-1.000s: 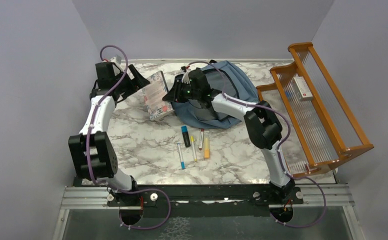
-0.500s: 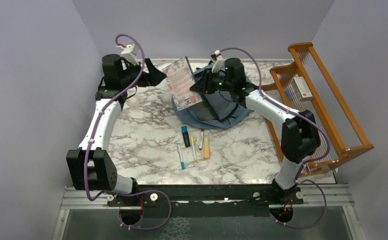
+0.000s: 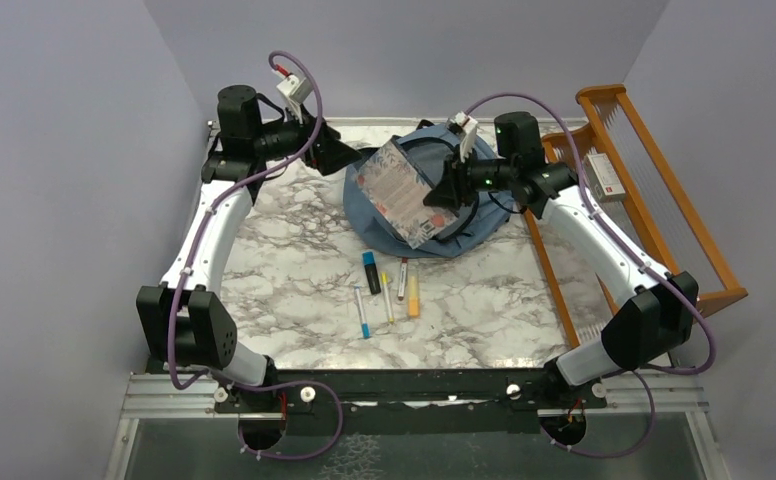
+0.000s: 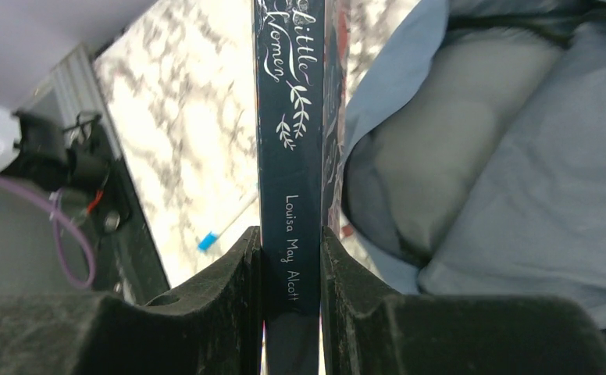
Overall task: Pack the student bag
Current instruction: Pick up the book from the center of the board.
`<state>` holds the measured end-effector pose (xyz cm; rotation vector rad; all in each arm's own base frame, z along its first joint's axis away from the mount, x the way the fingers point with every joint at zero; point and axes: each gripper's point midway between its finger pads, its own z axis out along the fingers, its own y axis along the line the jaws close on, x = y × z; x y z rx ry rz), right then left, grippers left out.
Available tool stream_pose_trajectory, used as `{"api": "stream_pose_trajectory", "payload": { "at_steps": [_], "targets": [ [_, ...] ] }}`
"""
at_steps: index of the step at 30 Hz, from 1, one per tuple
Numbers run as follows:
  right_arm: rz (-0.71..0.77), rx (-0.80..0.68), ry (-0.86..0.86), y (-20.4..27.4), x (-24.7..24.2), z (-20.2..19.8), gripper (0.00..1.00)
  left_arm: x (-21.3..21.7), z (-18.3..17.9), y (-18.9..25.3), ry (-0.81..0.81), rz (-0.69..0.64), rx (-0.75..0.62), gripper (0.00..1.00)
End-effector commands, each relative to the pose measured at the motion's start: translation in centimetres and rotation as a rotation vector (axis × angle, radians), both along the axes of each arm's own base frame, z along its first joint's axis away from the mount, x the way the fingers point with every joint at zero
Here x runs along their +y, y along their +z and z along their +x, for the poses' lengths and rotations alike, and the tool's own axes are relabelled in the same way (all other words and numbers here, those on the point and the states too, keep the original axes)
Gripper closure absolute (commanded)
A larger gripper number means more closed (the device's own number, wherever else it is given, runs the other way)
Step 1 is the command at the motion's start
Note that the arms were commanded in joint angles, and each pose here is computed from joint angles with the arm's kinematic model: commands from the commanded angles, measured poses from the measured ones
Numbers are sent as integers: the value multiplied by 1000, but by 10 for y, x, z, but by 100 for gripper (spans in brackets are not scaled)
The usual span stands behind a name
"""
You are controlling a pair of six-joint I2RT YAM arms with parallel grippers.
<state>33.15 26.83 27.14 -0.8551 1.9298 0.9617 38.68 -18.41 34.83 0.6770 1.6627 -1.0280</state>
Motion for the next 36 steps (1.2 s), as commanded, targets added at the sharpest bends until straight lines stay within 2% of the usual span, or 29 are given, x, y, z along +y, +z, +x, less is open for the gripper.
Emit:
{"api": "stream_pose_trajectory", "payload": {
  "at_steps": [1,4,12,20,25,28,36],
  "targets": [
    [33,-52,223,28,2,-49,100,-14,-26,14,-131,53,-146,1],
    [62,-51,302,31,4,-64,100,-25,-47,11,-223,59,-196,1],
    [109,-52,399,28,8,-79,100,-45,-80,6,-351,29,-173,4],
    [166,-114,489,44,11,-90,99,-57,-97,-12,-395,46,-118,15],
    [134,-142,524,42,10,-89,100,-62,-117,-21,-442,27,-63,29],
    [101,-109,554,33,9,-87,100,-62,-126,-27,-445,24,-31,38],
    [25,-64,573,19,5,-80,99,-60,-144,-47,-420,63,18,40]
  ]
}}
